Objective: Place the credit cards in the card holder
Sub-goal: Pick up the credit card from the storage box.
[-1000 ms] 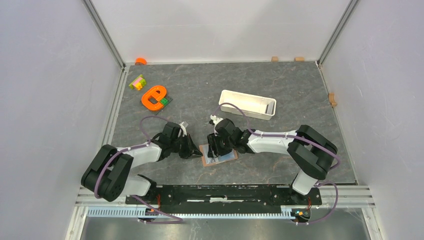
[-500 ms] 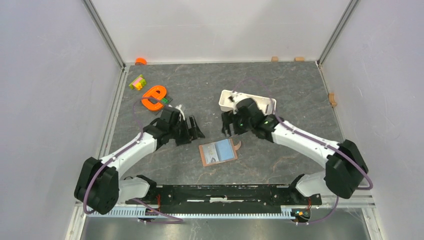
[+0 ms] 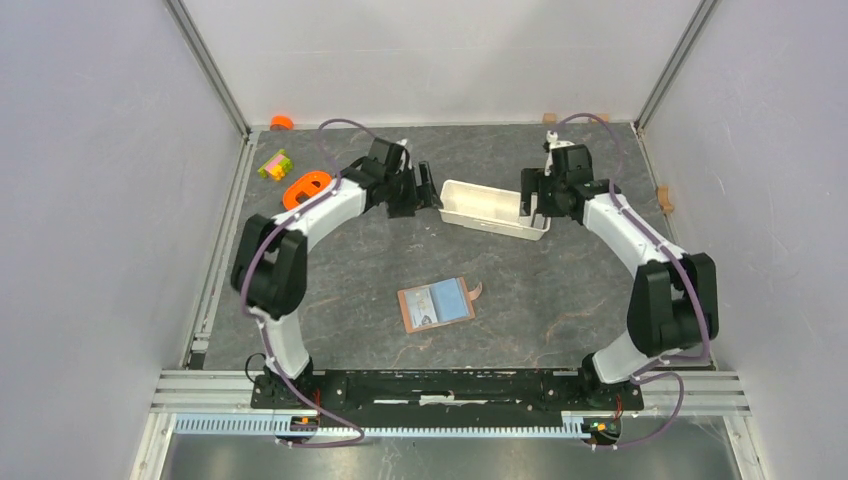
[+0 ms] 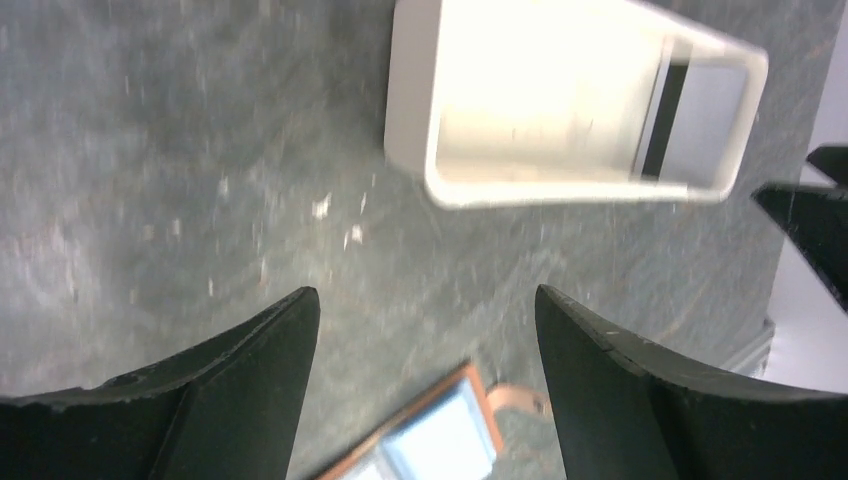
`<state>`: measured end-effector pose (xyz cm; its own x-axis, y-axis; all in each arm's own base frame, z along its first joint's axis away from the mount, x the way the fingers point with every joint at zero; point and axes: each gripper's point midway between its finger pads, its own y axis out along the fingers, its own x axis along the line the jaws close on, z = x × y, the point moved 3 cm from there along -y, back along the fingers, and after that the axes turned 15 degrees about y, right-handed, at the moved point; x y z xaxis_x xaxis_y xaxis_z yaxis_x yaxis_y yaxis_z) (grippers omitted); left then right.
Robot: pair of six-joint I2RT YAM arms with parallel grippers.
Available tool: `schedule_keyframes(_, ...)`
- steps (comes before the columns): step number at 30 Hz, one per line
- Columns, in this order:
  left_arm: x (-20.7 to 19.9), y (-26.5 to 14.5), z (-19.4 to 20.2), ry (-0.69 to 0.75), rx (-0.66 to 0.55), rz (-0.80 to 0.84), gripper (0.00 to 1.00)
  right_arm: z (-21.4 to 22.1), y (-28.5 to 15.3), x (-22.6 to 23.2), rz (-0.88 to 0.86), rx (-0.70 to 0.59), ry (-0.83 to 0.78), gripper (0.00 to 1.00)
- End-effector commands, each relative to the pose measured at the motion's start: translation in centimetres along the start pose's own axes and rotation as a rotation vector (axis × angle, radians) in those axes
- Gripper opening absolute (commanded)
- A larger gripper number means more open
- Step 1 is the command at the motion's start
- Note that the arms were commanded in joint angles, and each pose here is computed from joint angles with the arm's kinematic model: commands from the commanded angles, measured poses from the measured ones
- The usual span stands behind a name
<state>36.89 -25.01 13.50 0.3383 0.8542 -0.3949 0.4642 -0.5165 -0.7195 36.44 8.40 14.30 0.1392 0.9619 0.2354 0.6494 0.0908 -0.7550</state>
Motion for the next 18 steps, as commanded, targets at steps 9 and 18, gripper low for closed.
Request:
schedule_keyframes(9,1.8,7.1,-5.1,0.141,0.035,-0.109,0.86,-2.2,5.2,-1.2,-0.204,0.08,0.145,0.93)
schedule_keyframes(18,2.1,10.3,-3.6,0.236,0.116,-0.16,0.74,-0.6,7.8,-4.2,-0.121,0.12,0.233,0.89)
